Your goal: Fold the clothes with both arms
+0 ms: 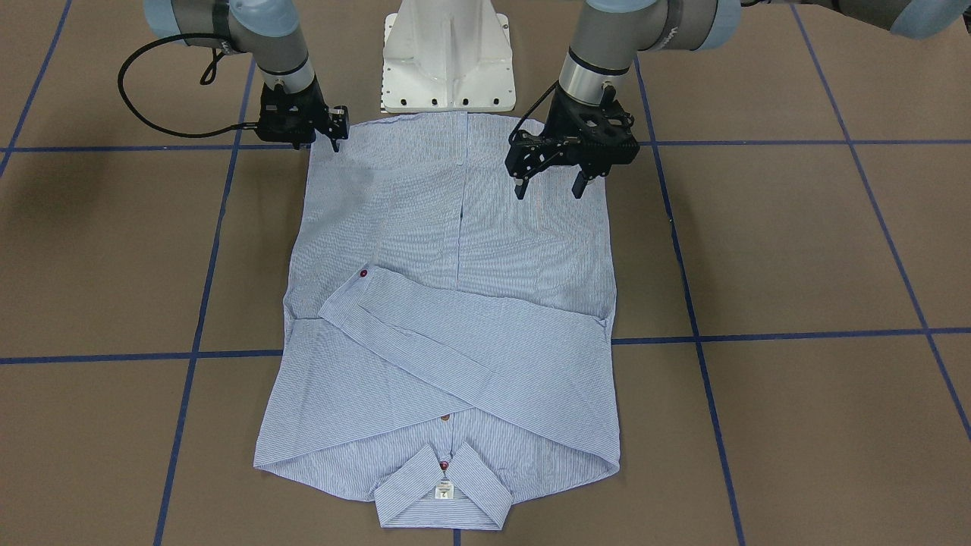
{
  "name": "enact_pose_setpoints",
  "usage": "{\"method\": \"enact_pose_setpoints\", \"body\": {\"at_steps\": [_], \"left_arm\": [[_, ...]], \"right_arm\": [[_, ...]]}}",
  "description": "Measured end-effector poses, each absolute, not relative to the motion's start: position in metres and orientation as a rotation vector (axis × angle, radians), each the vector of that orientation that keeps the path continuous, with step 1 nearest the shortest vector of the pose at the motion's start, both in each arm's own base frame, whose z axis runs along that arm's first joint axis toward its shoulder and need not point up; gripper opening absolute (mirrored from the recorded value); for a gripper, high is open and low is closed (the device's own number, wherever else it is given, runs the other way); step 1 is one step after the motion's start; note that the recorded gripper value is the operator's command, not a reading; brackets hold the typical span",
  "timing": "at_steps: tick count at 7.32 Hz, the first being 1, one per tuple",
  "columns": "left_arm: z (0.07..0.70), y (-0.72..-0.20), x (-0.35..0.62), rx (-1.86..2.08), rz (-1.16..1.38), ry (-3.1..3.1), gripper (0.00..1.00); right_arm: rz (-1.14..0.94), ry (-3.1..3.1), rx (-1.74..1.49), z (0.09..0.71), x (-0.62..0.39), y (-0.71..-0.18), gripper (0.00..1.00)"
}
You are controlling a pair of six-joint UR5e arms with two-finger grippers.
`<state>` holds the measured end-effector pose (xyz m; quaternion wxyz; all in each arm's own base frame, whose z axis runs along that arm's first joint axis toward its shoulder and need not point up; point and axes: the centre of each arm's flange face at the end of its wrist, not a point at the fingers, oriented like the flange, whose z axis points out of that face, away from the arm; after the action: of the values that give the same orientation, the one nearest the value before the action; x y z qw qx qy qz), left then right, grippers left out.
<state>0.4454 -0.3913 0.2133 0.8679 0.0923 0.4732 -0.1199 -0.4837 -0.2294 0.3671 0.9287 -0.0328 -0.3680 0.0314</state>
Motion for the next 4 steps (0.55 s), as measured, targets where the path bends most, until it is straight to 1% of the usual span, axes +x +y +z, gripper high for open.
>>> {"method": "enact_pose_setpoints", "body": {"at_steps": [2, 4], "left_arm": [[0.2137, -0.3915, 0.4452, 0.193, -0.252, 0.99, 1.0], [0.2142, -0.3915, 0.445, 0.193, -0.252, 0.989, 1.0]], "right_arm": [[0.065, -0.754, -0.07, 0.367, -0.4846, -0.2298, 0.66], [0.066, -0.756, -0.074, 0.3665, -0.4846, -0.2296, 0.57]]}}
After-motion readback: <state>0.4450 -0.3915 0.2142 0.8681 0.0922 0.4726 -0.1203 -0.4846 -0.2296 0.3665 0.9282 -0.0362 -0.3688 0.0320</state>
